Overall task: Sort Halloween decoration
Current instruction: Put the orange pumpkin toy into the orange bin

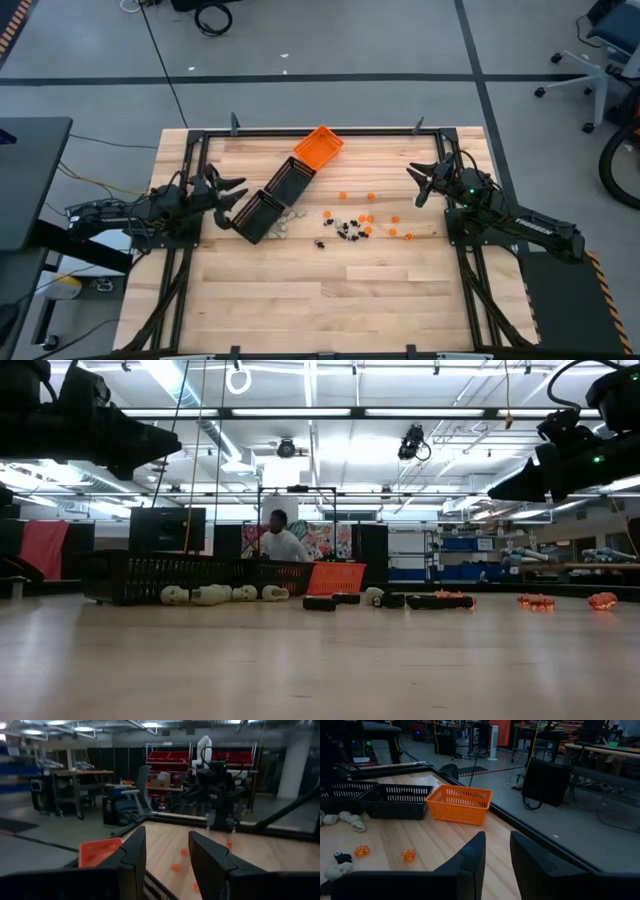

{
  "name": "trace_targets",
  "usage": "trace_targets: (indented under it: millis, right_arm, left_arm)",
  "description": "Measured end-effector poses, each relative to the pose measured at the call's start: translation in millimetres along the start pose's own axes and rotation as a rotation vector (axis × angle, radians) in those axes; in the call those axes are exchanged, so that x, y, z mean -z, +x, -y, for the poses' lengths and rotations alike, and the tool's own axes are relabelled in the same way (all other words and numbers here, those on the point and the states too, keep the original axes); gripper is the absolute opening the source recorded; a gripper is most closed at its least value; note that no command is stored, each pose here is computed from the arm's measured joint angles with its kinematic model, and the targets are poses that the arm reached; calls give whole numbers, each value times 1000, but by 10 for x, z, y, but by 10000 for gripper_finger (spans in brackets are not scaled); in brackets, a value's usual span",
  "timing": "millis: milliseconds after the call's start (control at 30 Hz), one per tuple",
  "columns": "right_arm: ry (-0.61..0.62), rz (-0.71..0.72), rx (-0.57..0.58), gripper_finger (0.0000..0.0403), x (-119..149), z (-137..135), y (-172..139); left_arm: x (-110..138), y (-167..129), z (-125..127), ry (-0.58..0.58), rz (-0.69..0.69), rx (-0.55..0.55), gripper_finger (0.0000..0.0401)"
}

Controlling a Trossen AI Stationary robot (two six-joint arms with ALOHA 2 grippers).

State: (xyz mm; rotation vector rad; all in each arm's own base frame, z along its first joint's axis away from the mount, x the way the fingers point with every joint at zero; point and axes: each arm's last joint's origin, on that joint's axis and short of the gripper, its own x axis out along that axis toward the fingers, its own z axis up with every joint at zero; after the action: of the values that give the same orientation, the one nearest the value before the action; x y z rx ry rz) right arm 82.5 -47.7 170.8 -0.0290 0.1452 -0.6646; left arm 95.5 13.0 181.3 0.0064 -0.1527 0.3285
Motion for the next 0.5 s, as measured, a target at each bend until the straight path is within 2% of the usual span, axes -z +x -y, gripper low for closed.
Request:
trace_targets:
  millis: [67,333,433,500]
  right_arm:
    - [0,0,0,94,0,0,0]
    - [-17,2,0,94,-2,0,0]
    - [-29,13,1,94,-12,1,0]
    - [4,22,0,94,-22,1,0]
  left_arm:
    - [-27,0,-1,-20,28,0,125]
    - [-245,-31,-15,-254,248,17,125]
    - [-264,-36,-16,-277,267,21,125]
    - [-272,-38,-17,-281,276,21,125]
